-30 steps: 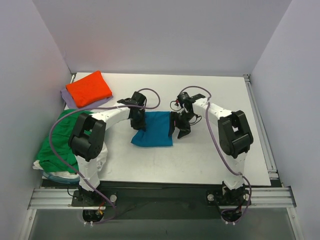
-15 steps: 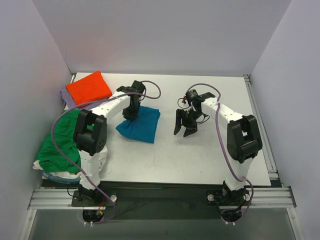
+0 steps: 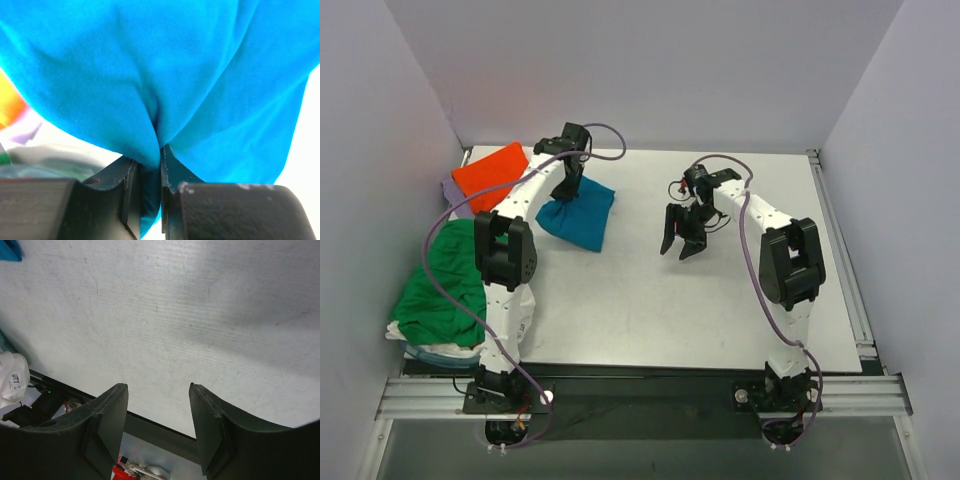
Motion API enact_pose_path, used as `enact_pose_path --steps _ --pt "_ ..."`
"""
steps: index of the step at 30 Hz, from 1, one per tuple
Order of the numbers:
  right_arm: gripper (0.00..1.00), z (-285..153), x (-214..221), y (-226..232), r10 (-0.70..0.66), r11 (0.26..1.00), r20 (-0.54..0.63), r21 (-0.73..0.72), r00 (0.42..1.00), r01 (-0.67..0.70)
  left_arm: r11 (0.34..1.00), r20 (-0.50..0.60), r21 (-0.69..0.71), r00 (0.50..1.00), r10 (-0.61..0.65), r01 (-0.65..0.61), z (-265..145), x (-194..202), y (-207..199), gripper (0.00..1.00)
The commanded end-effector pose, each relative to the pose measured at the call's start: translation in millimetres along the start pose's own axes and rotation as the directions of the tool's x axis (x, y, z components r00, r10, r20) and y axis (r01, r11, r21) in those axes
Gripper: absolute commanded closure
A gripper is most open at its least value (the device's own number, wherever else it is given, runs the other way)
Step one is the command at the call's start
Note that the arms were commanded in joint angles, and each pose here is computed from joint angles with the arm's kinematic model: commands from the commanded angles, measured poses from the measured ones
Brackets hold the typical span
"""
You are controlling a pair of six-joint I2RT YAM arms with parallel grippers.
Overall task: Fold and stack the t-shirts
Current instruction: Put the neatly folded tshirt into the corner of the board with the left arm
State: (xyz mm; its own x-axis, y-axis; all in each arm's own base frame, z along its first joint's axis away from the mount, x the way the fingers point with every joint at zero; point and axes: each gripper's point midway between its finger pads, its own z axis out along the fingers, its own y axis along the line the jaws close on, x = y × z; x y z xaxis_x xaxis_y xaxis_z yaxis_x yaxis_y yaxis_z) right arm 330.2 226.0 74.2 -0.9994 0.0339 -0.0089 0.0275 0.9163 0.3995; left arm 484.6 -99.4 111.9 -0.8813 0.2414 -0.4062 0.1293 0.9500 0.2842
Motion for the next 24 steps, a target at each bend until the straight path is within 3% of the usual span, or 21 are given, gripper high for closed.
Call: enact_pose_path --steps 1,15,24 --pt "0.48 -16.7 4.3 1.9 0.046 0.999 -0.027 0.023 0.999 -0.046 1.0 0.048 0.002 0.999 0.007 -0.007 -8.7 -24.2 12.7 1.0" --pt "0.48 -51.5 4.9 -8.1 -0.01 0.999 -0.028 0.05 1.0 0.011 0.998 0.213 0.034 0.975 -0.056 0.05 -1.1 -79.5 34.6 1.0" --pt "0.48 -51.6 16.6 -17.5 0.004 0.998 -0.059 0.065 0.998 -0.001 0.992 0.311 0.05 0.942 -0.129 0.119 -14.3 -107.3 57.7 1.0"
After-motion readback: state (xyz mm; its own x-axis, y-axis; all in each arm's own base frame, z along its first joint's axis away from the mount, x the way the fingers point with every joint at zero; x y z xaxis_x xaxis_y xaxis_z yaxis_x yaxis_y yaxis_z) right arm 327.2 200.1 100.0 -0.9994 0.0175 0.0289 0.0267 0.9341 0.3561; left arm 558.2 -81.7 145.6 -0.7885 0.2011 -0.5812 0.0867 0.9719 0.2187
